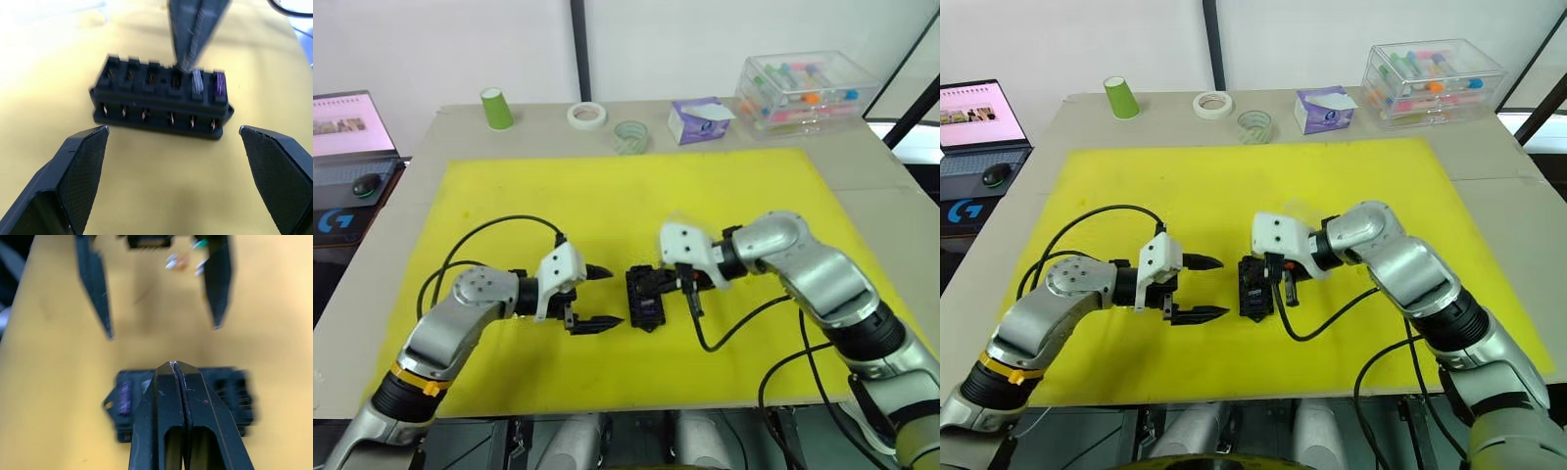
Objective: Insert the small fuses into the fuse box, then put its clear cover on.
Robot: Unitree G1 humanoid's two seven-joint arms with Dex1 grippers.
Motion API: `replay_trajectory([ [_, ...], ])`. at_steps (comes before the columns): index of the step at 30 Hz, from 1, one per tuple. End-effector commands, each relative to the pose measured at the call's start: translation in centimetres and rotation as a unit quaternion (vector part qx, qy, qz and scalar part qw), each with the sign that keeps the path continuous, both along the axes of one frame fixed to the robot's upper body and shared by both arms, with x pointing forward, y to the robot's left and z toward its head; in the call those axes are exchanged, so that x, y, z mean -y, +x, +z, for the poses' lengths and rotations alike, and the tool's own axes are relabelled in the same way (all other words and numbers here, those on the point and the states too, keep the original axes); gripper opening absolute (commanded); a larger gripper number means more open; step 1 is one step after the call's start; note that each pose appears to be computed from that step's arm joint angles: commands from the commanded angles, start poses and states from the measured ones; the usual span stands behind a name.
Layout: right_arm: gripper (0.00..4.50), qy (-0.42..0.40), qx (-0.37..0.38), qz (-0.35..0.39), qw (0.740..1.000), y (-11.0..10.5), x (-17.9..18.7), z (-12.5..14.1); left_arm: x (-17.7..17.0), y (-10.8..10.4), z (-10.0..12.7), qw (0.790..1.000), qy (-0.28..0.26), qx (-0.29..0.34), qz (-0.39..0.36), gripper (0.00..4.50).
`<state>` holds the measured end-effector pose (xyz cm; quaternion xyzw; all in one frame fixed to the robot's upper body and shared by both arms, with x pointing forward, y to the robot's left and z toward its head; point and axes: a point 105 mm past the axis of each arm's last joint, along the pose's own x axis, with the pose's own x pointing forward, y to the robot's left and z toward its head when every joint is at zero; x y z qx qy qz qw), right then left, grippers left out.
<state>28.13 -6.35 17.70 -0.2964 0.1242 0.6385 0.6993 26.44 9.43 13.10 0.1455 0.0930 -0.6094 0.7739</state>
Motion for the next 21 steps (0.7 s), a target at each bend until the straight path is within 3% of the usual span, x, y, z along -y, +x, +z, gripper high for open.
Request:
replay_trajectory([
  [1,0.01,0.071,0.056,-0.015,0.996,0.6,0.4,3.8,-0.7,-0.5,2.9,1.000,-0.013,0.026,-0.004,4.50],
  [6,0.01,0.056,0.083,-0.031,0.994,0.9,2.5,4.1,-2.4,-1.1,4.0,1.000,-0.007,0.016,0.013,4.50],
  [9,0.01,0.008,0.067,-0.048,0.997,0.6,6.6,3.9,-7.5,-1.8,4.2,0.996,0.041,-0.018,0.072,4.50],
  [10,0.19,-0.002,0.059,-0.056,0.997,0.5,7.6,4.0,-8.9,-2.0,4.3,0.994,0.051,-0.031,0.092,4.50],
  [12,0.62,-0.015,0.050,-0.076,0.996,0.5,9.4,4.1,-11.5,-2.3,4.4,0.988,0.070,-0.042,0.127,4.50],
  [21,3.80,-0.098,0.033,-0.144,0.984,-0.1,16.2,3.0,-18.9,-4.1,4.6,0.969,0.112,-0.069,0.211,4.50],
])
